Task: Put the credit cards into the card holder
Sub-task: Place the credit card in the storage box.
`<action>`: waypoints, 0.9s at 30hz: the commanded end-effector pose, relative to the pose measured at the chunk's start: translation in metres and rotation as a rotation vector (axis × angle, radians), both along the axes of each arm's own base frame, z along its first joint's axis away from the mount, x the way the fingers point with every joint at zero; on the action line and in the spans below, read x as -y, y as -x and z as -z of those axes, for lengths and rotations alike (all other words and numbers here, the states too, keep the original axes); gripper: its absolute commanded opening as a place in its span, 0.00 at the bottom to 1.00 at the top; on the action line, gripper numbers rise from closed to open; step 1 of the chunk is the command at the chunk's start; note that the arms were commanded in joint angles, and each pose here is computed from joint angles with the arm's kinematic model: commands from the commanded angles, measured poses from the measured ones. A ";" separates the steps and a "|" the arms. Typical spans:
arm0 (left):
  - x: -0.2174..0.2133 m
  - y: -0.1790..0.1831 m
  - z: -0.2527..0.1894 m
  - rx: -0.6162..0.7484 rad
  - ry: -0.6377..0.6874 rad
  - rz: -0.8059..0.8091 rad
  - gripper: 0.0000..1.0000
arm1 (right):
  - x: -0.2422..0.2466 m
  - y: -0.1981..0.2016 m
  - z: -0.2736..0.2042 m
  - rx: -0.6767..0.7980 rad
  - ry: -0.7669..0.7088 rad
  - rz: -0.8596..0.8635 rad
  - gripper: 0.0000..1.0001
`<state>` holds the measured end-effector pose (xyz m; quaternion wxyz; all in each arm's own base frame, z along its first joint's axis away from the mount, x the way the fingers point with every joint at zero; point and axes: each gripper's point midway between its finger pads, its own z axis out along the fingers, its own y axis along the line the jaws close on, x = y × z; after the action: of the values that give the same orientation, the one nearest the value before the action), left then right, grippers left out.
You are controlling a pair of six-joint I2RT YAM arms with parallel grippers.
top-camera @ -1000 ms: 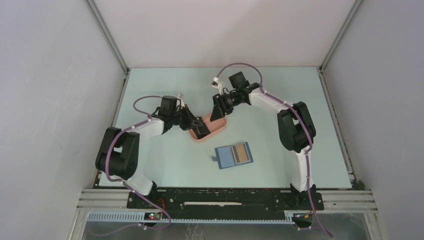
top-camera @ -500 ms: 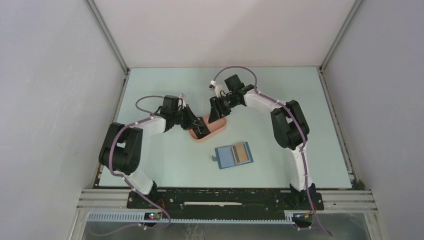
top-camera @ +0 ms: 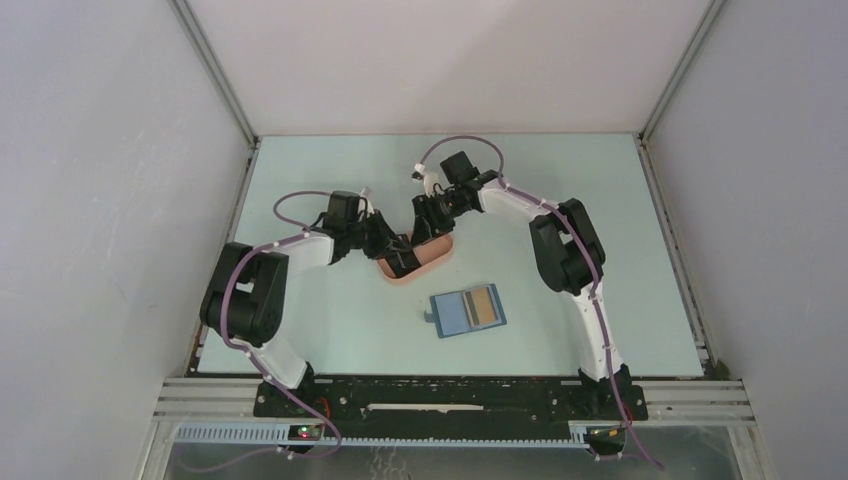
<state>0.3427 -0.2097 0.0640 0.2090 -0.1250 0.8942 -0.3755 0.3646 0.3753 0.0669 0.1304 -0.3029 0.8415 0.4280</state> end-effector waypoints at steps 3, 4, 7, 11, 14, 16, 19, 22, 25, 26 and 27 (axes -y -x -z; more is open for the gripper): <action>0.006 -0.007 -0.004 0.034 0.017 0.023 0.17 | -0.005 -0.002 0.000 -0.021 0.003 0.005 0.57; 0.006 -0.007 -0.004 0.033 0.017 0.024 0.17 | -0.005 -0.002 0.000 -0.022 0.003 0.004 0.57; 0.007 -0.006 -0.002 0.029 0.018 0.025 0.17 | -0.006 -0.001 0.002 -0.027 0.006 0.003 0.57; 0.006 -0.005 -0.002 0.028 0.020 0.025 0.17 | -0.005 -0.001 0.002 -0.027 0.005 0.004 0.56; 0.006 -0.004 -0.002 0.028 0.022 0.027 0.08 | -0.004 -0.002 -0.001 -0.022 0.002 0.005 0.56; 0.006 -0.003 0.000 0.027 0.020 0.026 0.00 | -0.004 -0.002 -0.003 -0.019 -0.001 0.004 0.56; 0.004 -0.003 0.001 0.031 0.009 0.017 0.00 | -0.003 -0.002 -0.006 -0.010 -0.004 0.000 0.56; 0.001 -0.004 0.000 0.045 -0.005 0.006 0.00 | -0.002 -0.002 -0.008 0.001 -0.008 -0.004 0.56; -0.003 -0.003 -0.008 0.078 -0.015 0.003 0.00 | 0.002 -0.002 -0.018 0.022 -0.021 -0.013 0.57; -0.005 -0.002 -0.012 0.098 -0.027 0.000 0.00 | 0.004 -0.002 -0.025 0.043 -0.028 -0.020 0.59; -0.009 -0.001 -0.017 0.123 -0.043 -0.003 0.00 | 0.006 -0.002 -0.032 0.056 -0.034 -0.023 0.60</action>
<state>0.3441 -0.2085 0.0585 0.2130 -0.1254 0.8951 -0.3711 0.3599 0.3705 0.0498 0.1050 -0.2934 0.8511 0.4224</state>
